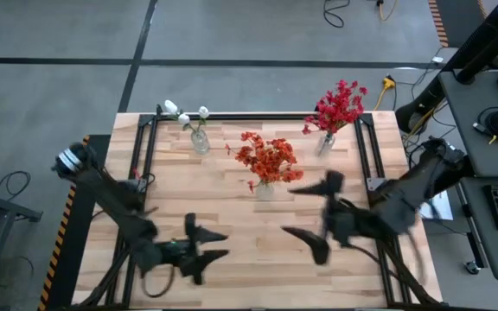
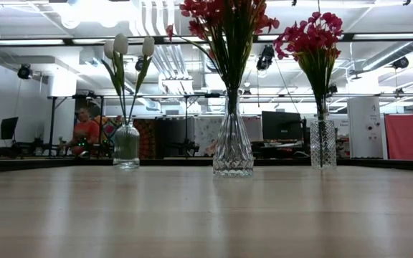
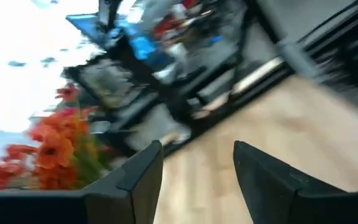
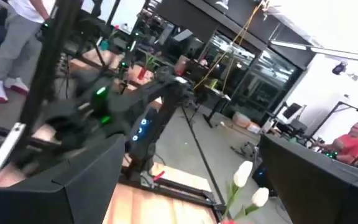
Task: Sort flowers into vase by color
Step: Return to Home Position
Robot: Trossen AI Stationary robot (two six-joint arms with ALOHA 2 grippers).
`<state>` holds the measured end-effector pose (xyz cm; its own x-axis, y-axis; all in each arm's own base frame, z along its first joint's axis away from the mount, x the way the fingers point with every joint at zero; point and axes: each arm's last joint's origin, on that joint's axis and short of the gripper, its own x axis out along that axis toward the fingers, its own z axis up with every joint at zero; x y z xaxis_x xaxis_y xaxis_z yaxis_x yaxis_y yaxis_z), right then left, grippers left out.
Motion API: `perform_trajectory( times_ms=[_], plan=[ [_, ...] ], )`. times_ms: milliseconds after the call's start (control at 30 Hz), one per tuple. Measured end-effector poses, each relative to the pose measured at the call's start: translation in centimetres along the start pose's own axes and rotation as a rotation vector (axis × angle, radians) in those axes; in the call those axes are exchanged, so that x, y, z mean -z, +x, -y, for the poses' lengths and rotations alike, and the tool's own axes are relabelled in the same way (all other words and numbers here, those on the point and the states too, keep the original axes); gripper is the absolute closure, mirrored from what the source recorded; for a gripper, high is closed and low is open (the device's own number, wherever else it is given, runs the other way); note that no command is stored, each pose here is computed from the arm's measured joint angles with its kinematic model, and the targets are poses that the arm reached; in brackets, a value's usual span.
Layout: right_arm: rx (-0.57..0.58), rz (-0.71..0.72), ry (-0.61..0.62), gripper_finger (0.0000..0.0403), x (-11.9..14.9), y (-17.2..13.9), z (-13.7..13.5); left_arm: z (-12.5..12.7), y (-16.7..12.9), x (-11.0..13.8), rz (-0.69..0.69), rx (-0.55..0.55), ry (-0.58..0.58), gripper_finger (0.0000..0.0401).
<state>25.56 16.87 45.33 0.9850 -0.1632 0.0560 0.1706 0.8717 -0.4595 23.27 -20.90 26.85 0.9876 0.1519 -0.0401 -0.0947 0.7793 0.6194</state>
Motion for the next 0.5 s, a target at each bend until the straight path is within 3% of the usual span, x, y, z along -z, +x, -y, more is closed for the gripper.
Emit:
perform_trajectory(
  times_ms=[167,200,367,500],
  plan=[
    [-0.089,0.017,0.030,0.0037,-0.2,-3.8,-1.9,-2.4,-4.3,-1.5,0.124,0.372,-0.257,0.0235],
    [-0.114,0.009,0.044,0.0037,0.1,-4.3,-2.3,-2.6,-4.5,-1.5,0.136,0.406,-0.290,0.0239],
    [-0.177,-0.055,0.116,0.0037,3.3,-5.6,-4.2,-1.5,-4.3,0.8,0.079,0.433,-0.254,0.0261],
    [-0.157,-0.085,0.160,0.0037,6.8,-5.0,-5.4,-1.4,-3.6,2.6,0.143,0.402,-0.308,0.0279]
  ],
)
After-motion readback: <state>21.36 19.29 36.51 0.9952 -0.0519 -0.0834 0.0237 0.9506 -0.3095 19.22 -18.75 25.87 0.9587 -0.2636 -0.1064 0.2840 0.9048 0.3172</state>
